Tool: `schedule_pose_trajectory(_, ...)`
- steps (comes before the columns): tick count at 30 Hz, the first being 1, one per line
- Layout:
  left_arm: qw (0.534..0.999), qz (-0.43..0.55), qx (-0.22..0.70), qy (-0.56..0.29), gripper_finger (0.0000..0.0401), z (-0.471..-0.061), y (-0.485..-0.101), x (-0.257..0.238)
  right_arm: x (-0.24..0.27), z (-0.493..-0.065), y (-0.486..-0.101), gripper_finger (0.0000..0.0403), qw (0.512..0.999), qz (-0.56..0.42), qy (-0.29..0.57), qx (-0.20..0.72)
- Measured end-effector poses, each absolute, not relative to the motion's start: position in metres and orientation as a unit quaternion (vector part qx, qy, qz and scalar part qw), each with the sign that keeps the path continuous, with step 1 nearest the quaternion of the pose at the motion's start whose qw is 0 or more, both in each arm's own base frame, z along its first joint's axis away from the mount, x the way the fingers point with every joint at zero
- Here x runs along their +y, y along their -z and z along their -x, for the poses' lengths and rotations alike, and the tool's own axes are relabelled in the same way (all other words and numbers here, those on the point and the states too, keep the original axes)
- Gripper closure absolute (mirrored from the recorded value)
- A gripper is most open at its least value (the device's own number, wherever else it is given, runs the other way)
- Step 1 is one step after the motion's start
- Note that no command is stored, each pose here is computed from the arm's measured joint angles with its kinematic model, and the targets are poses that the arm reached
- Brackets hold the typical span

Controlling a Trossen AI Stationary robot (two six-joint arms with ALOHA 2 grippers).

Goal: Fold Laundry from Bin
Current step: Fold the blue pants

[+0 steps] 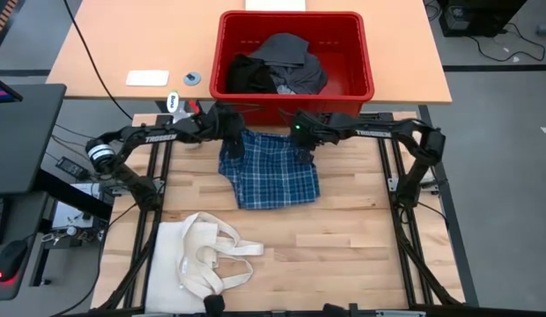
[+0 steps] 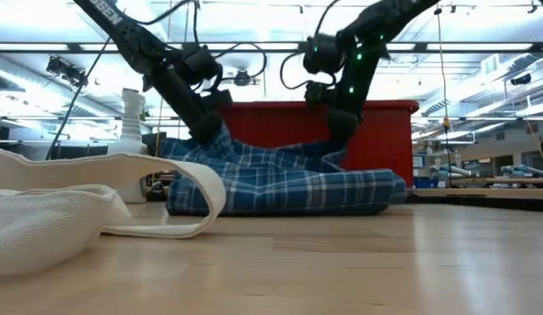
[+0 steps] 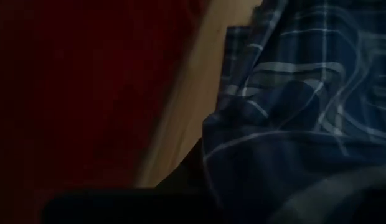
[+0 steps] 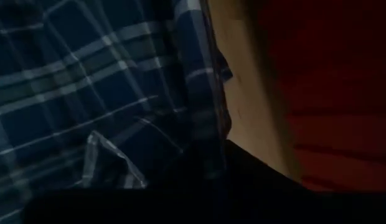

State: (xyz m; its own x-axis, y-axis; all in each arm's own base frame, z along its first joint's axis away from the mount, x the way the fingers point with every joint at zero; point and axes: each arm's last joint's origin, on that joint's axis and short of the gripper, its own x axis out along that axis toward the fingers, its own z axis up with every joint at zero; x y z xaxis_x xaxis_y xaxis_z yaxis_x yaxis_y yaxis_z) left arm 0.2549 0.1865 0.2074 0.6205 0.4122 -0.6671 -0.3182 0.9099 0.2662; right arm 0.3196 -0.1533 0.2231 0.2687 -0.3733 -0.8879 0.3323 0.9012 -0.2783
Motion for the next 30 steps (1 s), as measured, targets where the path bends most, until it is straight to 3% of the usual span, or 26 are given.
schedule_pose_trajectory(3,0.891,-0.077,0.399,-0.202,0.0333,-0.255,-0.203,0.189,-0.162,-0.317,-0.218,0.0282,0.792,0.006,0.227,0.567)
schedule_pose_trajectory(8,0.868,-0.118,0.408,-0.258,0.0214,-0.250,-0.212,0.190,-0.164,-0.302,-0.239,0.0201,0.779,0.000,0.288,0.557)
schedule_pose_trajectory(14,0.870,-0.151,0.378,-0.279,0.0105,-0.247,-0.238,0.174,-0.147,-0.276,-0.294,0.0153,0.806,0.011,0.339,0.485)
schedule_pose_trajectory(18,0.884,-0.190,0.349,-0.248,0.0085,-0.256,-0.254,0.149,-0.127,-0.262,-0.322,0.0151,0.836,0.005,0.333,0.436)
schedule_pose_trajectory(22,0.885,-0.236,0.345,-0.205,0.0084,-0.266,-0.259,0.119,-0.100,-0.262,-0.321,0.0155,0.865,-0.027,0.267,0.425)
schedule_pose_trajectory(30,0.744,-0.344,0.446,-0.358,0.0083,-0.263,-0.258,0.099,-0.056,-0.266,-0.275,0.0158,0.862,-0.046,0.219,0.455)
